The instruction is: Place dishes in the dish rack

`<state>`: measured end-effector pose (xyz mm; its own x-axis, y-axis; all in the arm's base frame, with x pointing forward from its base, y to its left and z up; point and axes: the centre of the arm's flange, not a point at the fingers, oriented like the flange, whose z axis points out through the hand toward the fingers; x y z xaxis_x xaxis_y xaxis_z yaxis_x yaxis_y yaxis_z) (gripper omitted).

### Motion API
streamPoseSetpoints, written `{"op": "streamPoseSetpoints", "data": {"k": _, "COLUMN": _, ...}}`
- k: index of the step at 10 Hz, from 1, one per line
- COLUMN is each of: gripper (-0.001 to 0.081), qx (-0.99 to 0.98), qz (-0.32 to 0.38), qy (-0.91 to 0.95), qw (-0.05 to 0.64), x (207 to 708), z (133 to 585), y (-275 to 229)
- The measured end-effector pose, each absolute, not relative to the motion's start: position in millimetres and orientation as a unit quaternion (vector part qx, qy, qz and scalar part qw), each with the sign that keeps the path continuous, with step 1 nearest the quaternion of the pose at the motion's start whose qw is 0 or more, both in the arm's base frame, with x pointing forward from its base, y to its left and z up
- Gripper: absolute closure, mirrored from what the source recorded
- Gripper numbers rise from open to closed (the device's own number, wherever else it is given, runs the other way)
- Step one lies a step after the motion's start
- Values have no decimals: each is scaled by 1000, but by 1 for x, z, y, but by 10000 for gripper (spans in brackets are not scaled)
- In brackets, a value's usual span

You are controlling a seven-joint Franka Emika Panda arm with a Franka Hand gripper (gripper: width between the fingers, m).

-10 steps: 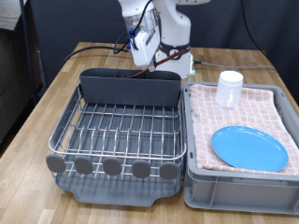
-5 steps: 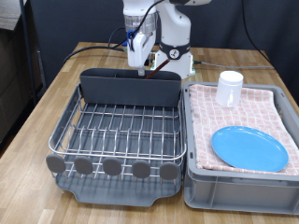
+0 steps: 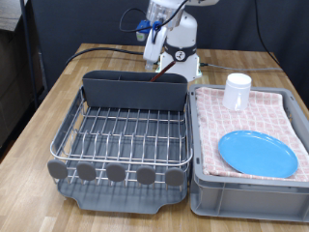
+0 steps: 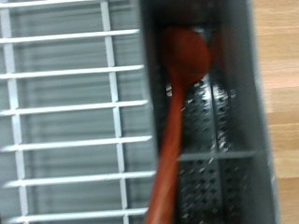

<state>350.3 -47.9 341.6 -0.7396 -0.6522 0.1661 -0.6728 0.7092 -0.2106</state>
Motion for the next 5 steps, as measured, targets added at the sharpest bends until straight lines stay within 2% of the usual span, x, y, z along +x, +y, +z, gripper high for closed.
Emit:
{"op": "streamPoseSetpoints", "data": {"k": 2, "gripper": 4, "qx": 405, "qz": 135, "qy": -904, "qw": 24, "x": 361, "z": 363, "y": -21}}
{"op": "streamPoseSetpoints", "data": {"k": 5, "gripper": 4, "qx": 521, "qz": 96, "qy": -848, "qw": 15, "x": 377, "z": 390, "y": 26}}
